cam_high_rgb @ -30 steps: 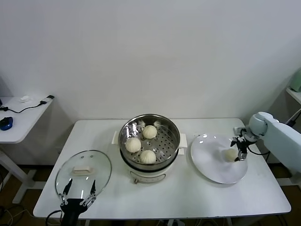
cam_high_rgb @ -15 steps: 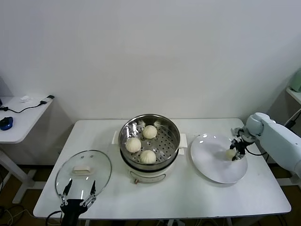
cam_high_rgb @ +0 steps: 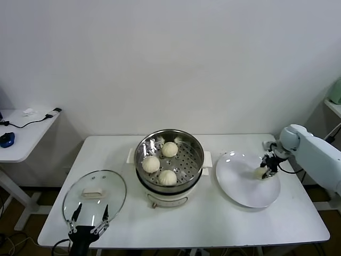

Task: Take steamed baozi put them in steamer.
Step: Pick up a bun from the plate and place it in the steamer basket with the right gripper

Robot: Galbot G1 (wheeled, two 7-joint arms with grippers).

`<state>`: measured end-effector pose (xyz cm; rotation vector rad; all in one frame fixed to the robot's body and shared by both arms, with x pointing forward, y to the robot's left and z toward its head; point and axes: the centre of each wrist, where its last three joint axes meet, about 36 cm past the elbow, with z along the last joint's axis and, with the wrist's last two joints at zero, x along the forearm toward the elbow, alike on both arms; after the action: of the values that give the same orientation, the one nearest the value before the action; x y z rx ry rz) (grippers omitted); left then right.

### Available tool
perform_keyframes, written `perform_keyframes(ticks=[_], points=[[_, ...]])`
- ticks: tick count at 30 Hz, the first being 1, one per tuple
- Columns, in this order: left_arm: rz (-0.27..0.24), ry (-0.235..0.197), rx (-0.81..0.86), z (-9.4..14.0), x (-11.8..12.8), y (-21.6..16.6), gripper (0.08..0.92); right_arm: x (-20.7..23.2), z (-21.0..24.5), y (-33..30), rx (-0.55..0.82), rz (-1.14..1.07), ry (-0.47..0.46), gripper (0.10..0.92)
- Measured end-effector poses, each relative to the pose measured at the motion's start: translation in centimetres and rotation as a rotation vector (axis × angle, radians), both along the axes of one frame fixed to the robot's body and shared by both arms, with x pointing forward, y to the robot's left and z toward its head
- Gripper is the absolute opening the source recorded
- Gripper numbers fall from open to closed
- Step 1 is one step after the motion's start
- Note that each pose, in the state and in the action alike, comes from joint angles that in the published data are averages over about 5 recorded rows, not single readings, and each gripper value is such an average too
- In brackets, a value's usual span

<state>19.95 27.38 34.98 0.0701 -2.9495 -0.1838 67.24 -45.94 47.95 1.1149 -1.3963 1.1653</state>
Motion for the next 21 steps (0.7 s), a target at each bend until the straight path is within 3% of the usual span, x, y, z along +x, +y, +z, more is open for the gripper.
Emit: perform_keyframes(ticks=[10,21], points=[[-0.014,-0.006,-0.013,0.1,0.1,-0.5,0.823,3.4,9.1,4.8,0.083,0.031,-0.08,0.501],[-0.052,-0.017,-0.027,0.3,0.2,-1.4,0.823,5.5,20.3,16.2,0.198,0.107,-0.114,0.507]])
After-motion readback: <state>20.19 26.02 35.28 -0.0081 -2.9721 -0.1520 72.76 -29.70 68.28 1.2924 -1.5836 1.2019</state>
